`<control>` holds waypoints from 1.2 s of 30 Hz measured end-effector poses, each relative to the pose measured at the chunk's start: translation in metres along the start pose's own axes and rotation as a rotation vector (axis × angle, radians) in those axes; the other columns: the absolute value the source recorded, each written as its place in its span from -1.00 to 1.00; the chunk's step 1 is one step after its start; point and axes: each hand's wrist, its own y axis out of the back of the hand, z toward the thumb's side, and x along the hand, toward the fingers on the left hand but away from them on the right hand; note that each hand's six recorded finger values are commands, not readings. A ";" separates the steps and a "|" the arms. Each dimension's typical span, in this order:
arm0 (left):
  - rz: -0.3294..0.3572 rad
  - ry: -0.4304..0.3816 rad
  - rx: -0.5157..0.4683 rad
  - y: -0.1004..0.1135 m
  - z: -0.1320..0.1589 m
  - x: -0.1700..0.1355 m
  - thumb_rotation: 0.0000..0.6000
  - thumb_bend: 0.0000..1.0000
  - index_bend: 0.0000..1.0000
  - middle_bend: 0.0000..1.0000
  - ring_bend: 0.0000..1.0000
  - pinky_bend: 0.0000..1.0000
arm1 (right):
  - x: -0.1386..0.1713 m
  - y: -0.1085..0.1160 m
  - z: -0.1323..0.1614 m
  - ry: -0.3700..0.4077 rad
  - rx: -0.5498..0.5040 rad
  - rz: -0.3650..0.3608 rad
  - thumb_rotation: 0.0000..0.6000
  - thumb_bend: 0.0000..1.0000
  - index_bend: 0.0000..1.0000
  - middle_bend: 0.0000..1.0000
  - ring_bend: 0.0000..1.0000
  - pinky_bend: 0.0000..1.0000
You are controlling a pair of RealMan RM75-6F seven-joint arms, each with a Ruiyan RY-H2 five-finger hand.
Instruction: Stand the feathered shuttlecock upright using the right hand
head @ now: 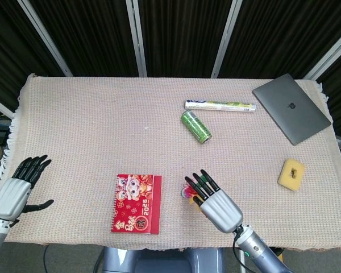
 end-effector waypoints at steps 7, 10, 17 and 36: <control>0.014 -0.011 -0.010 0.004 0.002 -0.003 1.00 -0.98 -1.00 -1.00 -1.00 -1.00 | 0.007 0.014 0.002 -0.008 0.006 0.004 1.00 -0.79 -1.00 -1.00 -1.00 -1.00; 0.018 -0.014 -0.013 0.006 0.002 -0.004 1.00 -0.98 -1.00 -1.00 -1.00 -1.00 | 0.006 0.025 0.000 -0.020 0.012 -0.010 1.00 -0.80 -1.00 -1.00 -1.00 -1.00; 0.029 -0.013 -0.014 0.009 0.000 -0.007 1.00 -0.98 -1.00 -1.00 -1.00 -1.00 | 0.006 0.044 -0.022 -0.088 0.046 -0.018 1.00 -0.80 -1.00 -1.00 -1.00 -1.00; 0.069 0.008 0.040 0.005 0.004 -0.005 1.00 -0.98 -1.00 -1.00 -1.00 -1.00 | 0.069 0.008 -0.189 -0.517 0.121 -0.031 1.00 -0.80 -1.00 -1.00 -1.00 -1.00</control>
